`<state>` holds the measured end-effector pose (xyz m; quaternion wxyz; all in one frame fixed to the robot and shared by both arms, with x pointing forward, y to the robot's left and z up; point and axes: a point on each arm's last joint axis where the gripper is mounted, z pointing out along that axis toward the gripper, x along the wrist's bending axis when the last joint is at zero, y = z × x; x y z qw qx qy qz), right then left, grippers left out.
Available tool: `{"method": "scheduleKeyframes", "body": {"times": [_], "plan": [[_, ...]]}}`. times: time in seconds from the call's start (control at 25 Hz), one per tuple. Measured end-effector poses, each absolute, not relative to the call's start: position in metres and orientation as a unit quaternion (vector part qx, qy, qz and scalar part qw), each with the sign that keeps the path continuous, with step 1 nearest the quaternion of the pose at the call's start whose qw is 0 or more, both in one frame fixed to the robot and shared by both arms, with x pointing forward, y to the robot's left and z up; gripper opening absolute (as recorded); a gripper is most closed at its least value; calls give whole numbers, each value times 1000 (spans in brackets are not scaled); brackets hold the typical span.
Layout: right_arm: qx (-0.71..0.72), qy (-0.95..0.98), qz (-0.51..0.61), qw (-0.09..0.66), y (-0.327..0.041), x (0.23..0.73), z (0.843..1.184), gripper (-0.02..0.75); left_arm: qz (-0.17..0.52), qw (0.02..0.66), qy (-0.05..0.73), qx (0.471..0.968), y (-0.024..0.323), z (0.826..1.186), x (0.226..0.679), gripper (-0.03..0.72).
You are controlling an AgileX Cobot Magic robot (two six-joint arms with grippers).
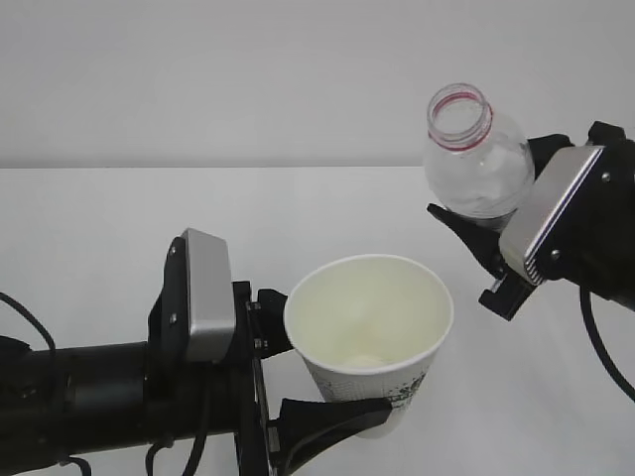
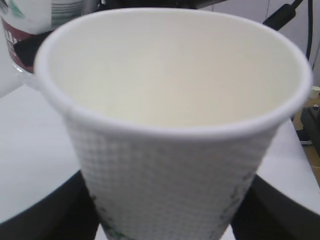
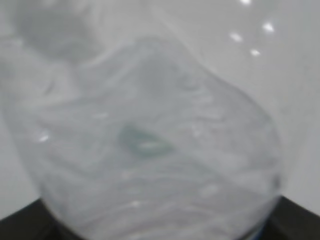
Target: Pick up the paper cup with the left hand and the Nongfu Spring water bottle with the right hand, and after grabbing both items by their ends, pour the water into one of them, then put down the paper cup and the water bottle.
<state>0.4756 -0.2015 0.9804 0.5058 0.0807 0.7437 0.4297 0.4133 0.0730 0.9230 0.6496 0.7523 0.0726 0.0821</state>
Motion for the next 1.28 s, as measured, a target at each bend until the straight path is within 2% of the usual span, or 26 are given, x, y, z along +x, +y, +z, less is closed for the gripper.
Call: {"method": "scheduleKeyframes", "body": {"times": [0.64,1.28], "plan": [[49,757,386,524,-202,483,983,503,90,645,66,756,73,922,414,516],[12,756,362,545,-201,486,987,503,108,649,104,746,75,924,420,510]]}}
